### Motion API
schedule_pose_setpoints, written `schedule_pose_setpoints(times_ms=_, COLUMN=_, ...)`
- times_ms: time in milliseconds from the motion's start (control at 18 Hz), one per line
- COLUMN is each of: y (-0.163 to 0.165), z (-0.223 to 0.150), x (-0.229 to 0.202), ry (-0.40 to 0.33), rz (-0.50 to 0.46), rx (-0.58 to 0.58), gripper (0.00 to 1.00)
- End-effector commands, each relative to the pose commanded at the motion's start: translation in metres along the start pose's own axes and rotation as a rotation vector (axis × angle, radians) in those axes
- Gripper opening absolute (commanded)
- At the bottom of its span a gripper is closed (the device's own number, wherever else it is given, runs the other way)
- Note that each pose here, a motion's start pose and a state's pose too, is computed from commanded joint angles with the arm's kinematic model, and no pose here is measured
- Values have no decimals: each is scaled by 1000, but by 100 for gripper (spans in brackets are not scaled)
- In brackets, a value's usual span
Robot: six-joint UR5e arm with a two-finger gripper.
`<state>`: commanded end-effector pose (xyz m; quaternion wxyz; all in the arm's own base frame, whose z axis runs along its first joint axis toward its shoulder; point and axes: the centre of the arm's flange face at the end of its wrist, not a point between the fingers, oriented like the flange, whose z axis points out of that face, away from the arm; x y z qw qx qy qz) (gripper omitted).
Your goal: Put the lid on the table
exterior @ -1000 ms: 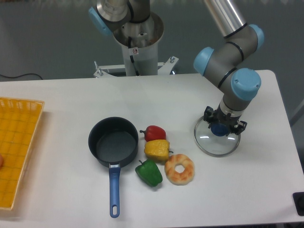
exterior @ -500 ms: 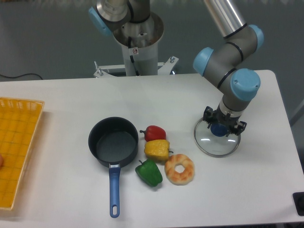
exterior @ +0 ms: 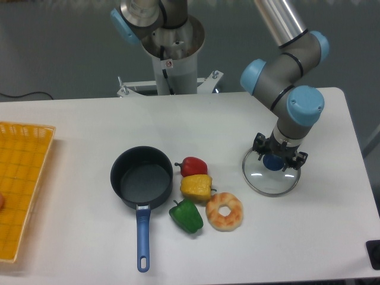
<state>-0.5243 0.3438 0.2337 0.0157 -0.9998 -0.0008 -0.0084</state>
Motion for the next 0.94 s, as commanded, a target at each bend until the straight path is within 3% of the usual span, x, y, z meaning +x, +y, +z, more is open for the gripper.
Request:
schedule_pose_setpoints(times_ms=278, y=-6, z=-31, x=5, ry=-49, rz=29, rx=17, gripper=99)
schedule_pose_setpoints(times_ms=500, y=-8, z=-53, x=11, ry=-83, rz=154, rx=24, gripper=100)
schedule_pose_setpoints(times_ms=722, y=5, z=-72, x=5, ry=-117, rz=355, rx=20, gripper=100)
schedule_pose_setpoints(times_ms=944, y=20, z=-82, x=-4, ry=-136, rz=401, rx=14, gripper=100)
